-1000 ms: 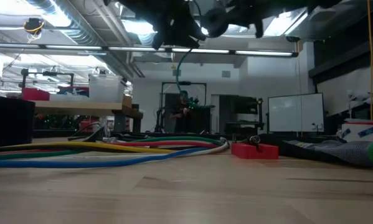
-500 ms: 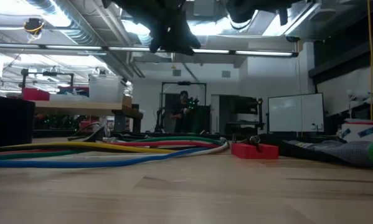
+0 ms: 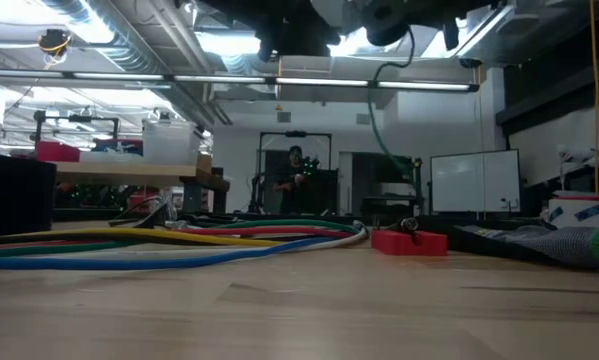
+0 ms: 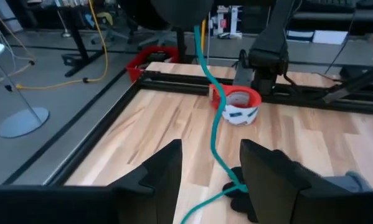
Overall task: Coil cords
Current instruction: Coil the green wire on the spool
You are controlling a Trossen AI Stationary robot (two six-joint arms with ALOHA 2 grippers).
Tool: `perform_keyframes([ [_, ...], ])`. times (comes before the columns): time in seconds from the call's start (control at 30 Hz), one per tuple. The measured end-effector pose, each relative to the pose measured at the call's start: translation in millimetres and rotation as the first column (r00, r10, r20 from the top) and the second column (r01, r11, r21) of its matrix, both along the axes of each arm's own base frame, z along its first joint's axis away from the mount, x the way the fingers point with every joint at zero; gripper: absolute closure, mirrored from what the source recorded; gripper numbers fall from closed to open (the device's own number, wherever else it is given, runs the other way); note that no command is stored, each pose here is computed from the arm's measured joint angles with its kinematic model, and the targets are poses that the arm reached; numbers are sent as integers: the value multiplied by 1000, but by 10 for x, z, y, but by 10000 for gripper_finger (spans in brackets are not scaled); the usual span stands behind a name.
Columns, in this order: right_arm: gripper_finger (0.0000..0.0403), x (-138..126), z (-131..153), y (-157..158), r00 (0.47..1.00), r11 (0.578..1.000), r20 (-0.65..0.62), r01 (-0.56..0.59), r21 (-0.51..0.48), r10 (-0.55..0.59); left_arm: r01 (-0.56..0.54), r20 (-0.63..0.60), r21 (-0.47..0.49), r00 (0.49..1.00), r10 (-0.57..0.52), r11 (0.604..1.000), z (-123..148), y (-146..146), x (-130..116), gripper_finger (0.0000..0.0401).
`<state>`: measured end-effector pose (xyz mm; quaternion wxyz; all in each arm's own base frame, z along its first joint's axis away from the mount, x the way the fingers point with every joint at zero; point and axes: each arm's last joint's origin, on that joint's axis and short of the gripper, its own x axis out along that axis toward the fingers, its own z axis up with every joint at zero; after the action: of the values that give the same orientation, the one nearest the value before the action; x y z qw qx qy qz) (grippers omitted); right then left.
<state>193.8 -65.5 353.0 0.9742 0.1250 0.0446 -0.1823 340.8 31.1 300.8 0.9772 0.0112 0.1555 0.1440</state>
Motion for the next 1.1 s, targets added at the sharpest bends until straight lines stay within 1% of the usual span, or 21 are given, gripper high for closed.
perform_keyframes([
  [0.1,400,40,-3,-11,1000,1000,16,-1,12,0,2,-1,8,1000,-2,1000,-3,-1,4,246],
  [0.2,400,106,-5,-23,999,999,44,-32,20,31,2,17,10,1000,-3,1000,-31,2,52,246],
  [0.37,400,247,-17,-52,992,996,95,-87,23,85,3,23,10,1000,-3,1000,-164,10,178,246],
  [0.5,400,327,-44,-74,989,994,108,-103,22,100,1,11,11,1000,-1,1000,-258,19,242,246],
  [0.73,400,403,-69,-92,985,992,123,-127,16,124,4,33,50,999,-6,999,-388,32,368,246],
  [0.83,400,409,-63,-93,983,992,131,-129,12,126,-23,16,76,1000,22,997,-429,44,383,247],
  [0.97,400,411,-67,-94,984,992,129,-129,13,126,-90,4,110,996,90,990,-417,63,364,267],
  [1.1,400,411,-67,-95,984,992,128,-129,12,127,-95,-14,112,995,97,989,-429,69,355,306],
])
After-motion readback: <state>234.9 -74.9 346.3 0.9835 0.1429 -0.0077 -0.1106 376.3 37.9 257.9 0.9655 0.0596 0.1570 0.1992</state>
